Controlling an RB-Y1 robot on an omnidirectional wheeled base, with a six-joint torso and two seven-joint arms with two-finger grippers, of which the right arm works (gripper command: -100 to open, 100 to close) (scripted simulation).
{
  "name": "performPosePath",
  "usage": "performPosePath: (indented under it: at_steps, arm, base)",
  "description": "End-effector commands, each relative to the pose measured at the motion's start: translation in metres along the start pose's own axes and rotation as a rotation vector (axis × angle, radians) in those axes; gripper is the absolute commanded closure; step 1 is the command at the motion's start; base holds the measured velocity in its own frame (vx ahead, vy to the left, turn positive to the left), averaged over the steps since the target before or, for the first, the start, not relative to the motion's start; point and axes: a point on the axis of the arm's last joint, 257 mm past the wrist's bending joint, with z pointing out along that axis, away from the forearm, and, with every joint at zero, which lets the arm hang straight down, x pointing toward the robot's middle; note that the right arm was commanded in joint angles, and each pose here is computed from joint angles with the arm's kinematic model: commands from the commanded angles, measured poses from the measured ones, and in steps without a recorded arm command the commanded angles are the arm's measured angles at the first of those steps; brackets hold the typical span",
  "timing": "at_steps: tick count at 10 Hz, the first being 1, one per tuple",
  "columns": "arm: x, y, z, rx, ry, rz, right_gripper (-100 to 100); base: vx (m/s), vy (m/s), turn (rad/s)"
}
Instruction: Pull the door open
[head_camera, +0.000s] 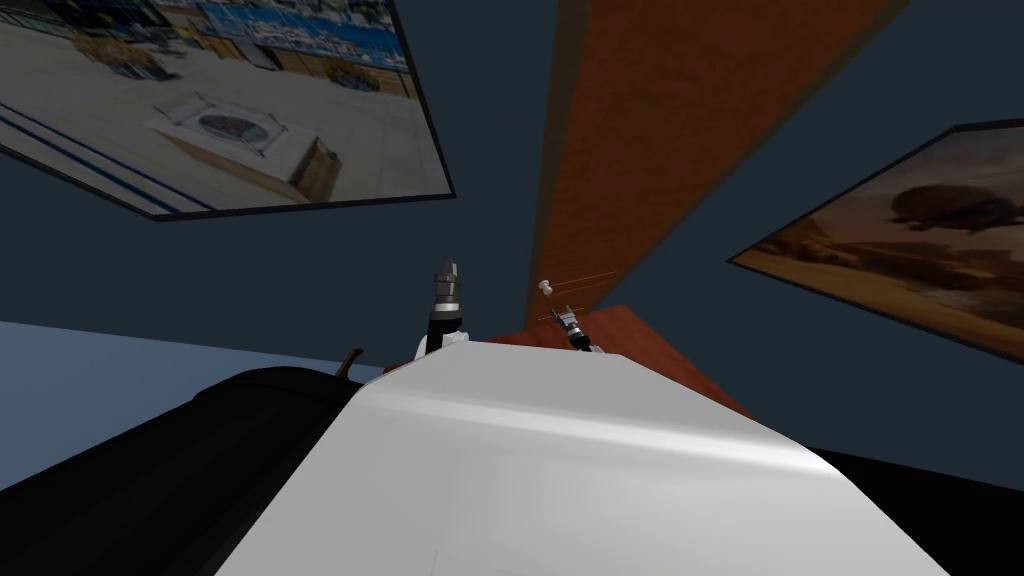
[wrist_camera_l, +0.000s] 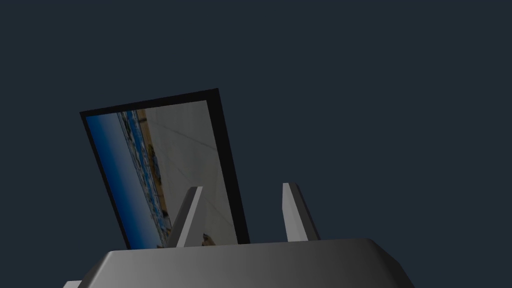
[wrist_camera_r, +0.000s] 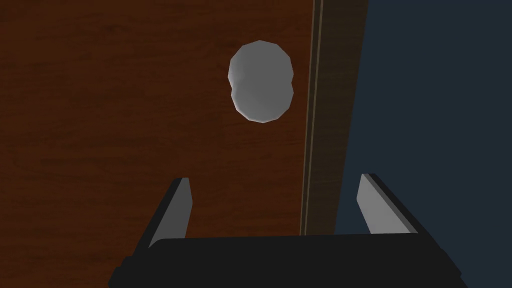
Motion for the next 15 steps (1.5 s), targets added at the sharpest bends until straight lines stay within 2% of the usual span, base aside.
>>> performPosePath:
  at_steps: [1, 2, 5, 8, 9, 10, 11, 15]
  arm:
    - [0.001, -0.008, -0.0056, 0.014, 0.001, 0.001, -100]
    - [0.001, -0.012, -0.0077, 0.019, 0.001, 0.001, -100]
    - [0.003, -0.035, -0.0238, 0.059, 0.001, 0.002, -100]
    - [0.003, -0.055, -0.0385, 0.094, 0.000, 0.002, -100]
    - [0.003, -0.059, -0.0412, 0.100, 0.000, 0.001, -100]
    - [0.014, -0.048, -0.0471, 0.092, 0.021, 0.013, -100]
    - [0.014, -0.048, -0.0471, 0.092, 0.021, 0.013, 100]
    - [0.014, -0.048, -0.0471, 0.092, 0.021, 0.013, 100]
  base:
    - [0.090, 0.093, 0.114]
    - [0.144, 0.136, 0.070]
    - [0.178, 0.159, 0.102]
    - [0.185, 0.035, 0.114]
    - [0.136, -0.020, 0.070]
    - [0.019, -0.001, -0.004]
    - [-0.032, 0.007, -0.024]
    - [-0.005, -0.003, -0.002]
